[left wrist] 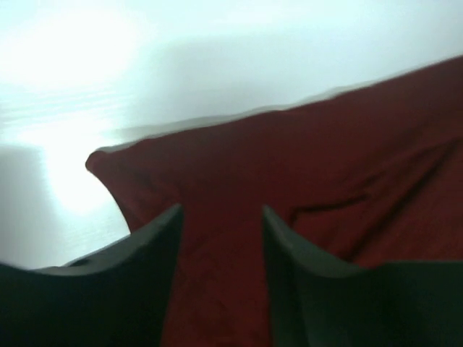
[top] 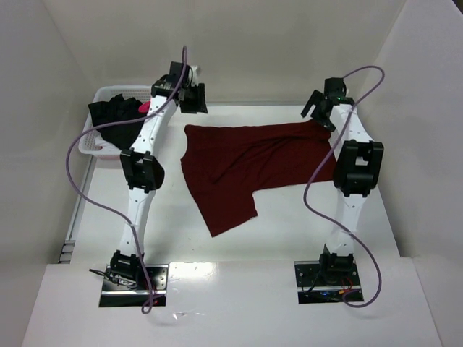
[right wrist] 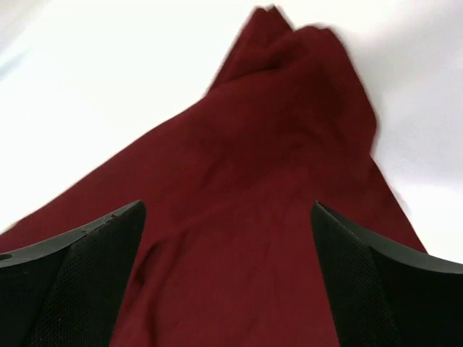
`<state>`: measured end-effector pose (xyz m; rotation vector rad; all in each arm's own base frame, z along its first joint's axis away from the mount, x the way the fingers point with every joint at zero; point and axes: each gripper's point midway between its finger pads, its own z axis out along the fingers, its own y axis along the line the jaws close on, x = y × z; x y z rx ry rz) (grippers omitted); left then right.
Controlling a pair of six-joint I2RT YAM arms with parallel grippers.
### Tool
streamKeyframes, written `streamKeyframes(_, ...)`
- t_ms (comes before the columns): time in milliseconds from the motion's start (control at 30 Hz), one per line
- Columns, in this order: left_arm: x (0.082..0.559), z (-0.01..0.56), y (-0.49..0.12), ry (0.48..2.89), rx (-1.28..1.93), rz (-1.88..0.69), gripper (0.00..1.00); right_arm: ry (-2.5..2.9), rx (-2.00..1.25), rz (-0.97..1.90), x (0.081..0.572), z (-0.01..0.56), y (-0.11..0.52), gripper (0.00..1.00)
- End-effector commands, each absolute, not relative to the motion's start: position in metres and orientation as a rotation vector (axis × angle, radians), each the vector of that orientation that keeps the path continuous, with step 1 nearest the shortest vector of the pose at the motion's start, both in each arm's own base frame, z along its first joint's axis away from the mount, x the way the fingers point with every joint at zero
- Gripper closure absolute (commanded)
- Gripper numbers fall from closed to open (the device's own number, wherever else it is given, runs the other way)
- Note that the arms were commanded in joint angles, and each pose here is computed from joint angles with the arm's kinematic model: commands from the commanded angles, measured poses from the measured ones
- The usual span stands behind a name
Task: Fold and stack the t-shirts
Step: Fold the flattened tshirt in 1/3 of the way, then grap the side of the flattened tshirt closest away from the robot with both arms
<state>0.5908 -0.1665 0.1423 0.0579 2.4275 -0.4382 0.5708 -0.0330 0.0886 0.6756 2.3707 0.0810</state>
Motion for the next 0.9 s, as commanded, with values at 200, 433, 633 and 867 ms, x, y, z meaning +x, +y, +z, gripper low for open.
streamKeyframes(200, 0.497, 0.301, -0.205, 2.246, 0.296, -0.317, 0.28, 2.072, 0.694, 0.127, 0.511, 0.205, -0.056, 0.0)
streamKeyframes(433, 0.412, 0.327, -0.193, 2.214, 0.207, -0.298, 0.19, 2.059, 0.755, 0.137, 0.444, 0.187, -0.054, 0.0)
streamKeyframes(633, 0.325, 0.302, -0.184, 2.121, 0.047, -0.582, 0.15, 2.107, 0.818, 0.101, 0.406, 0.156, -0.056, 0.0)
streamKeyframes(867, 0.271, 0.186, -0.184, 2.363, -0.058, -0.694, 0.15, 2.146, 0.929, 0.072, 0.374, 0.117, -0.065, 0.0)
